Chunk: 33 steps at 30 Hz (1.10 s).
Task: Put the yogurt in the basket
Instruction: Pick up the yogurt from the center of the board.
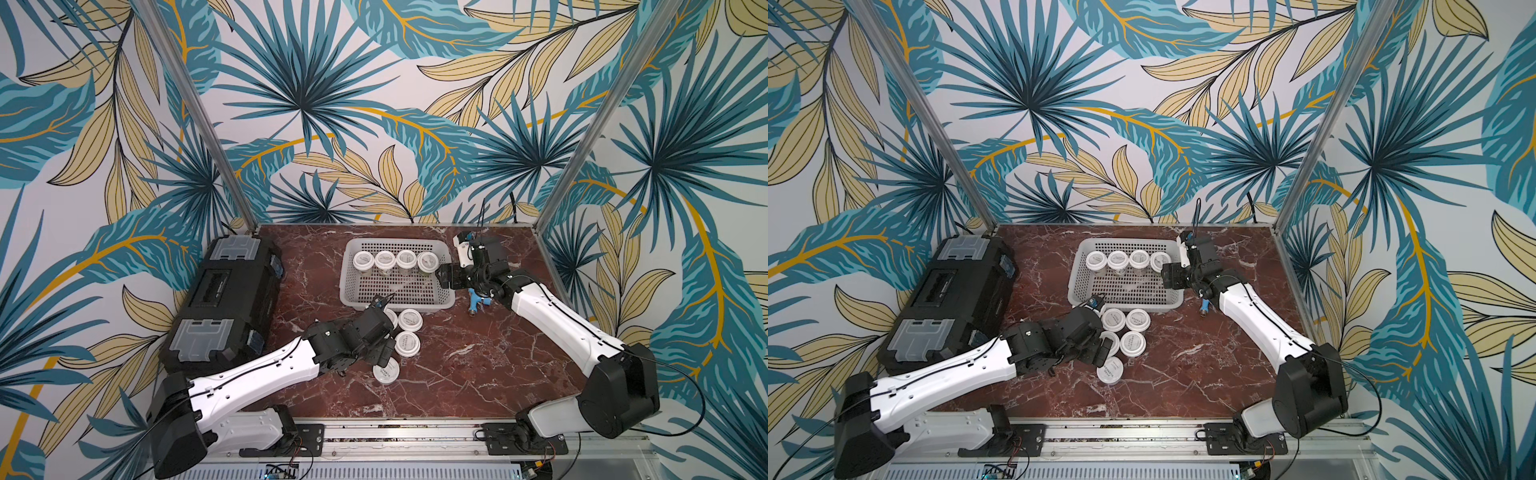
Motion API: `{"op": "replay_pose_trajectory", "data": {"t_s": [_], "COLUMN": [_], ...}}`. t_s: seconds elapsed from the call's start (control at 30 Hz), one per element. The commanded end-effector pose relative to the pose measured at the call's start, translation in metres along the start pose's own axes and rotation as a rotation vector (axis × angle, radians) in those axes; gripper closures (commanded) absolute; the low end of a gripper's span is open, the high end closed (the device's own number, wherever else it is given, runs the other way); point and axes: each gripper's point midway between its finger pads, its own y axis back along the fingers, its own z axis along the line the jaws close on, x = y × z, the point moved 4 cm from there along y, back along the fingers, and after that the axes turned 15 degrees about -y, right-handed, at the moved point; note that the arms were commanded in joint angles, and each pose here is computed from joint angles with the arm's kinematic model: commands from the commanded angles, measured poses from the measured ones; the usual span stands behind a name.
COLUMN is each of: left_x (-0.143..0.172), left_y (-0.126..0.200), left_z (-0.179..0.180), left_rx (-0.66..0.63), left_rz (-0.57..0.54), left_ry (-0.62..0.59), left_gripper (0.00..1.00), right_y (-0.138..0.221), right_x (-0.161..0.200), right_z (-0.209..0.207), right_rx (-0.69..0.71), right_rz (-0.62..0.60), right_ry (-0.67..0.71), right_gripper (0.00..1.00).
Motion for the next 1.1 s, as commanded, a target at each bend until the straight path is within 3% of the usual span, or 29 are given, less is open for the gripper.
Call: {"op": "replay_pose_trajectory", "data": {"t_s": [0.0,0.53,0.87,1.07], "left_x": [-0.004,0.004,0.001,0.002], "left_y": [-0.013,-0.046,-0.049,-0.048], "left_z": [0.004,-0.012,-0.011,-0.009], "left_rx": [0.016,0.139,0.127,0.119], "left_rz": [-0.015,0.125,0.117,0.113], "left_ry": [0.012,0.017,0.017,0.018], "left_gripper": [0.02,0.14,0.17,0.24], "right_y": [-0.006,-0.009,-0.012,-0.014], "right_x": [0.004,0.005,0.006,0.007], "right_z": [-0.002,-0.001,0.000,0.000], "right_rx": [-0.004,-0.015,-0.023,-0.021], "right_rz": [0.020,0.034,0.047,0.053], "right_ry": [-0.010,-0.012,-0.016,-0.017], "right_gripper": [0.12,0.12,0.12,0.12]}}
